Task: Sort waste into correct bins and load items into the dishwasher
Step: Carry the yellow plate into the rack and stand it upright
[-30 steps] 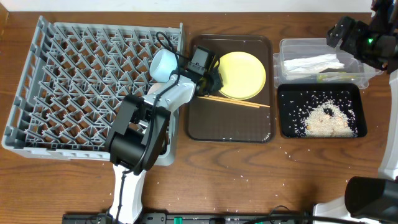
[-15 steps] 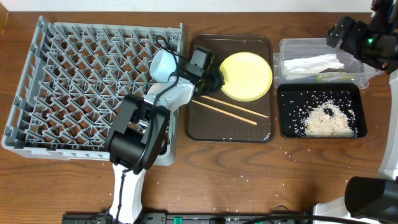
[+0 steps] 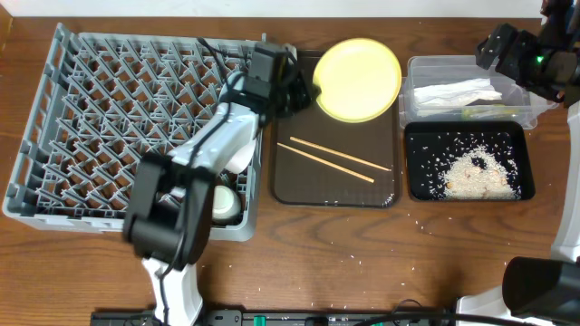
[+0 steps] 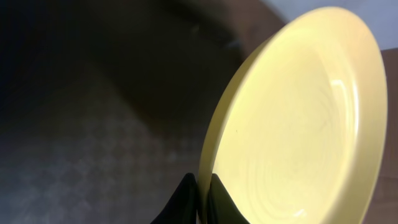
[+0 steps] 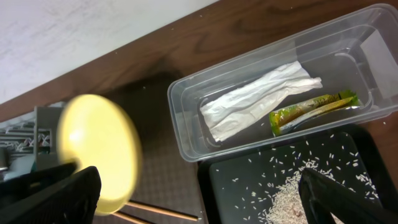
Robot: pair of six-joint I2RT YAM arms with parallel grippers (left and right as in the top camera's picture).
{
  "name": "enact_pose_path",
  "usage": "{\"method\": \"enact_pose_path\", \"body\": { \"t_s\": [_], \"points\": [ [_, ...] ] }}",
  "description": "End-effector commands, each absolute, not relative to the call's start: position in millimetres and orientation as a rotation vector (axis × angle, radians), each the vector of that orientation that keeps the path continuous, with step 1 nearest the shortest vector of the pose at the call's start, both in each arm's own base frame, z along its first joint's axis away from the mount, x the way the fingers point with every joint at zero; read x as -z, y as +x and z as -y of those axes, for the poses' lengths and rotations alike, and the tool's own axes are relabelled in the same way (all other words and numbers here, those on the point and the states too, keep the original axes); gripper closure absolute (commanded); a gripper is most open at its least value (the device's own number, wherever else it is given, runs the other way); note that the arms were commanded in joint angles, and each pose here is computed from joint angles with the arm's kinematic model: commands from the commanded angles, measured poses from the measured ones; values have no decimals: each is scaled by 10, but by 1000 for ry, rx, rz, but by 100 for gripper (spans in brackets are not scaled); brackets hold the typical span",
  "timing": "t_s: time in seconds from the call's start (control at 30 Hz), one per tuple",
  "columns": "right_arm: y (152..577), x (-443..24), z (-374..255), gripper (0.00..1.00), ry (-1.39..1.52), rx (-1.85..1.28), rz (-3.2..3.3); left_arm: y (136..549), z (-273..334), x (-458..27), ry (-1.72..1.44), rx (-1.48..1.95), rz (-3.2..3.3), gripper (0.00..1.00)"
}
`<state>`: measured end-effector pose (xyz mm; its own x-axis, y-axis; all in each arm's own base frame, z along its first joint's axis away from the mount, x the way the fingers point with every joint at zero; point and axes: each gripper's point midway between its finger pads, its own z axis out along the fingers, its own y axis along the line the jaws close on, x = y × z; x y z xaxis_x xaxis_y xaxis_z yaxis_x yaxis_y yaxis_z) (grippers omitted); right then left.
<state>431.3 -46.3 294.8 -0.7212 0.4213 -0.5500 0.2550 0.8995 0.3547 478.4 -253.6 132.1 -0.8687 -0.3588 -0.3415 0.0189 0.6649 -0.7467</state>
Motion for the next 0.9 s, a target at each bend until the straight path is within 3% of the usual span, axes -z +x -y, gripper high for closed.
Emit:
{"method": "enact_pose_path", "body": {
  "t_s": [0.0, 0.2, 0.5, 0.87],
  "points": [
    [4314, -2954, 463, 1, 488, -335, -2408, 4785, 2282, -1886, -196, 1037, -2308, 93],
    [4314, -2954, 463, 1, 488, -335, -2408, 4606, 1401, -2340, -269, 743, -2283, 92],
    [4314, -2954, 463, 1, 488, -335, -2408, 4264, -108, -2428, -506, 224, -2299, 93],
    [4314, -2954, 463, 1, 488, -335, -2408, 4083, -985, -2378, -604, -330, -2263, 93]
  ]
}}
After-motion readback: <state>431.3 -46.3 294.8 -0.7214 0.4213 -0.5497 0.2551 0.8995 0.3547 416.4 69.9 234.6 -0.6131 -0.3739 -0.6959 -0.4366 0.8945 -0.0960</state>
